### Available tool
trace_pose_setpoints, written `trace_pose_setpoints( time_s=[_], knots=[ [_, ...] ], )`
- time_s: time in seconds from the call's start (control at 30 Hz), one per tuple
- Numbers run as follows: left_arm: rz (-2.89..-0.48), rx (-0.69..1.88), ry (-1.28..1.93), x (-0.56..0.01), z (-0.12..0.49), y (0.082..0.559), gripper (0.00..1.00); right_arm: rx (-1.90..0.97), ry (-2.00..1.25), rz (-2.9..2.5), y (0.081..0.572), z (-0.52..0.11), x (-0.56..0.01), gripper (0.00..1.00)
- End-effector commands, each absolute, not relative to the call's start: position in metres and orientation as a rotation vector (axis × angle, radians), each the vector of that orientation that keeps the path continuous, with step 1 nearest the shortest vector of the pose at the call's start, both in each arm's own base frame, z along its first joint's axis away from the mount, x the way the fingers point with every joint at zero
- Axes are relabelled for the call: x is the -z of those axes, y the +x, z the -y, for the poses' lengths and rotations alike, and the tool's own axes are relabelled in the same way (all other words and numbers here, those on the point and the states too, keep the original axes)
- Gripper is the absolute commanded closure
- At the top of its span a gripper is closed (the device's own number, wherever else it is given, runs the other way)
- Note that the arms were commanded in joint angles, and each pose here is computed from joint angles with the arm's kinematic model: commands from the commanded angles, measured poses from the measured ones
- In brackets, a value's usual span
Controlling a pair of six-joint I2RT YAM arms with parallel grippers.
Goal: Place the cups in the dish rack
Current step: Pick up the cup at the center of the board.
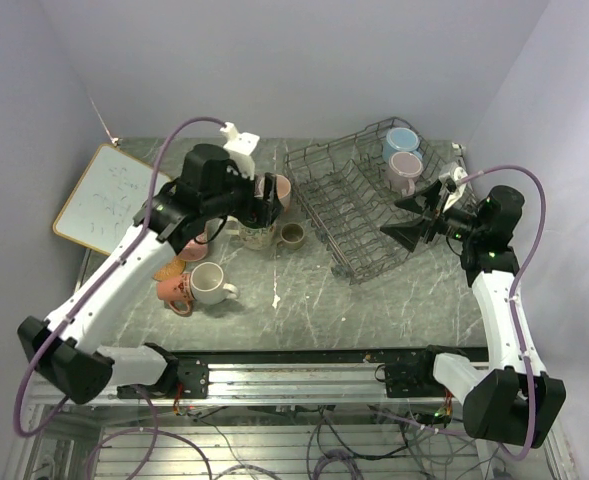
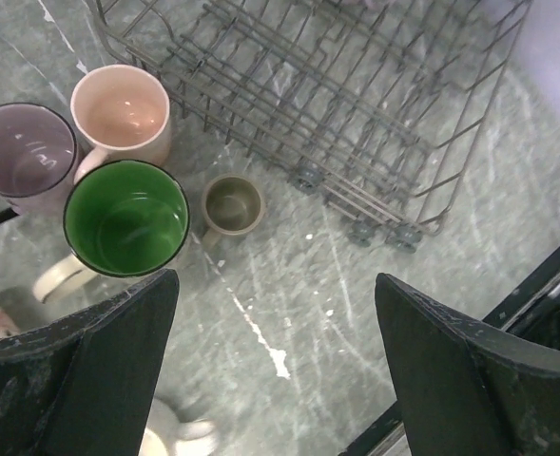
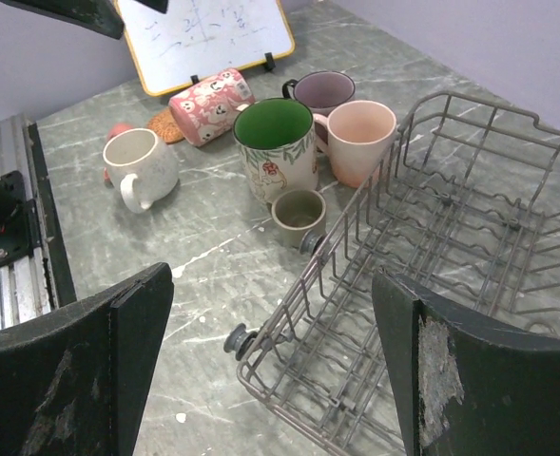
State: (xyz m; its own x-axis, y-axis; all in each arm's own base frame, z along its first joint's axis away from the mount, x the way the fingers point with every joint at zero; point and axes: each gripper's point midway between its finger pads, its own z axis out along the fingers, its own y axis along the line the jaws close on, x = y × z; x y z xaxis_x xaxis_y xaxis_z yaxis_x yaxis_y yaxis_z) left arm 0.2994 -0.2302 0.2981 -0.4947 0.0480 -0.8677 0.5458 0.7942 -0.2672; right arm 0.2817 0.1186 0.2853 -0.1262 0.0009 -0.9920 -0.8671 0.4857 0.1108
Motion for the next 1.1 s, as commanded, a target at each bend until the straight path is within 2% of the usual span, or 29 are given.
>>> trace_pose_setpoints(
  time_s=[0.0,0.3,0.5,1.07],
  knots=[
    [-2.112,0.409,0.644,-0.283,0.221,0.301,0.05,-0.898,-0.804,-1.491,0.274,-0.12,-0.292,0.15],
    [-2.046,0.459,0.824,-0.293,0.251,0.316,0.05,-0.874,-0.806,-1.492,0.274,-0.119,-0.294,0.15],
    [-2.125,0.419,0.907,-0.271,0.258,0.327,0.05,-0.858,-0.809,-1.489,0.273,-0.119,-0.296,0.15],
    [-2.389,-0.045,1.154,-0.175,0.252,0.351,0.05,-0.838,-0.802,-1.483,0.273,-0.118,-0.294,0.15]
  ],
)
